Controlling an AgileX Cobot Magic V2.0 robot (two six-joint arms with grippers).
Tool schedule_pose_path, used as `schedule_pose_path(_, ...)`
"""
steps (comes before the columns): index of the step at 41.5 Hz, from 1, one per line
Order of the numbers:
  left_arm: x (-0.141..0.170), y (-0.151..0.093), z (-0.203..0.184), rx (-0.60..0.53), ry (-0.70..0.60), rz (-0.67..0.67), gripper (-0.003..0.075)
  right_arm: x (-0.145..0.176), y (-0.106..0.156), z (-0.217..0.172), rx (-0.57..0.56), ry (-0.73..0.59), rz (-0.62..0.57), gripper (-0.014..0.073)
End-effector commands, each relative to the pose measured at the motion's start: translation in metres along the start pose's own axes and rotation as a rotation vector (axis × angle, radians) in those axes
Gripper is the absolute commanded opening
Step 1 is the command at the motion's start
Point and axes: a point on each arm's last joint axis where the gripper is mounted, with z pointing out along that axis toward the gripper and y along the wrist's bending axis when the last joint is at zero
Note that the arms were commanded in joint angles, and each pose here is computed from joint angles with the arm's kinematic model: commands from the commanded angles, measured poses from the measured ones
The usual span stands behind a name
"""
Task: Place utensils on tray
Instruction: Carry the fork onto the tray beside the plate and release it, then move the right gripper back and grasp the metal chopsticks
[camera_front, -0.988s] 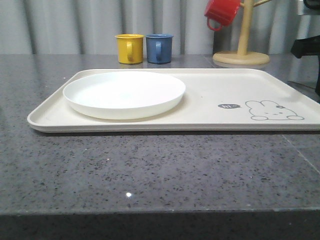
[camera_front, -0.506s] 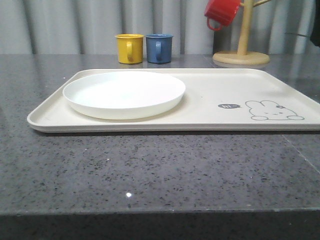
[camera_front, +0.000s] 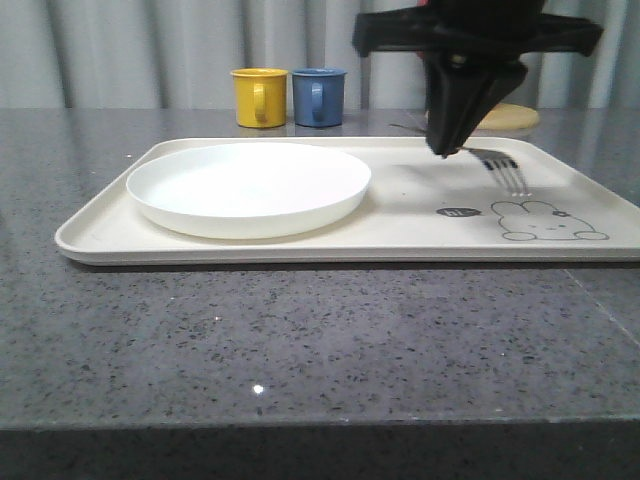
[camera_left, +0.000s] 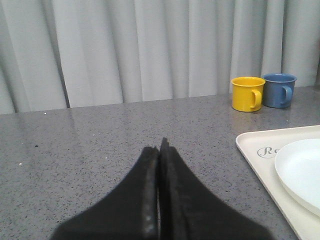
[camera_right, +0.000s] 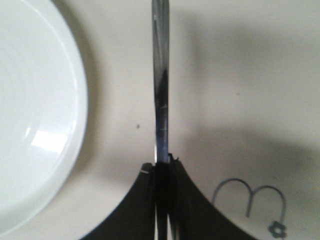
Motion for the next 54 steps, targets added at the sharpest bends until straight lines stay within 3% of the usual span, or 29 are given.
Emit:
schedule_pose_path(1,-0.016,0.002,0.000,-0.018,-0.106,-0.012,-0.0019,-0.016,0.005,-0.017,-0.016,-0.107,0.038,-0.0057)
schedule_pose_path(8,-0.016,0.002,0.000,-0.018,-0.106,-0.012,-0.0019,-0.022,0.002,-0.006,0.032,-0.123,0.155,-0.0057)
schedule_pose_path(19,-0.016,0.002,0.000,-0.018,-0.106,-0.012,-0.0019,-0.028,0.004,0.013,0.047,-0.108,0.222,-0.0037)
schedule_pose_path(32,-0.016,0.002,0.000,-0.018,-0.106,-0.012,-0.0019,-0.028,0.004,0.016,0.051,-0.099,0.223,0.0117)
schedule_pose_path(42,-0.016,0.002,0.000,-0.018,-0.106,-0.012,-0.0019,-0.035,0.004,-0.001,0.063,-0.111,0.226,0.0435)
schedule_pose_path(54,-0.016,0.002,0.000,-0.018,-0.106,-0.012,-0.0019,-0.043,-0.003,-0.044,0.080,-0.154,0.164,0.0443)
